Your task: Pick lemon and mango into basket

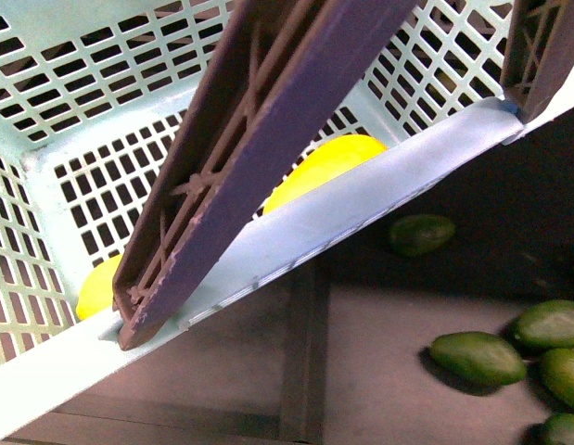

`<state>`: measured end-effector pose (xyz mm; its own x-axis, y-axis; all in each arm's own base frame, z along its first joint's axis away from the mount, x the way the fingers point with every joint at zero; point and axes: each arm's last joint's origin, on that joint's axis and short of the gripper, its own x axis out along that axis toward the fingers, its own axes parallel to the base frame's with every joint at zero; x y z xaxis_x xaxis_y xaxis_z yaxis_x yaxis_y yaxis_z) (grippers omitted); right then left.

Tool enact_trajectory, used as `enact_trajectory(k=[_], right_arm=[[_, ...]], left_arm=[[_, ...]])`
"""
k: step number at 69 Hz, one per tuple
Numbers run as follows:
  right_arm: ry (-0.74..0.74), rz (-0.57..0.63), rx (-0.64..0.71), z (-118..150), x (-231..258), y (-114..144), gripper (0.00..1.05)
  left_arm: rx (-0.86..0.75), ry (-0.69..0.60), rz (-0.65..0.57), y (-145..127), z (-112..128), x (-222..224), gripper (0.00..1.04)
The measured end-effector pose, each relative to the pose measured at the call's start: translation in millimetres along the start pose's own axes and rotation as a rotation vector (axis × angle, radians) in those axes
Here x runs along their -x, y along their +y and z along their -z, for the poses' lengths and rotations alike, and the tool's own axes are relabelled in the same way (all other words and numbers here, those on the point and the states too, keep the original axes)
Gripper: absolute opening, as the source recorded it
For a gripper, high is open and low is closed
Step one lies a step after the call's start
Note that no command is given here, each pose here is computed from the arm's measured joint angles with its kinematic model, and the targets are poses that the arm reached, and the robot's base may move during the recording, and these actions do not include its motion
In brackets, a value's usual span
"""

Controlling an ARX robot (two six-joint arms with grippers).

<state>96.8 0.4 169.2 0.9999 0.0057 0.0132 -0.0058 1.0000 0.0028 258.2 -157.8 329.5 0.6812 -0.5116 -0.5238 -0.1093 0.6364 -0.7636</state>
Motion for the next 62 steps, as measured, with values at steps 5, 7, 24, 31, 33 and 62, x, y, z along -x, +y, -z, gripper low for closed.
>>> enact_trajectory(k=[5, 7, 24, 31, 33, 62], right_arm=[[0.001, -0.001, 0.0, 0, 0, 0, 0.96], [0.001, -0.003, 0.0, 0, 0, 0, 0.96], [0.001, 0.003, 0.0, 0, 0, 0, 0.96], [0.001, 0.006, 0.0, 0, 0, 0, 0.96], [0.001, 0.005, 0.0, 0, 0, 0, 0.96], [0.001, 0.005, 0.0, 0, 0, 0, 0.96]], left_arm=[[0.006, -0.019, -0.01, 2, -3, 0, 0.14], [0.007, -0.027, -0.014, 2, -4, 0, 0.14], [0.201, -0.425, -0.085, 14, -35, -19, 0.14], [0.319, -0.503, -0.101, 32, -67, -43, 0.14], [0.35, -0.515, -0.105, 37, -73, -50, 0.14], [0.523, -0.472, -0.222, 96, -104, -145, 0.14]])
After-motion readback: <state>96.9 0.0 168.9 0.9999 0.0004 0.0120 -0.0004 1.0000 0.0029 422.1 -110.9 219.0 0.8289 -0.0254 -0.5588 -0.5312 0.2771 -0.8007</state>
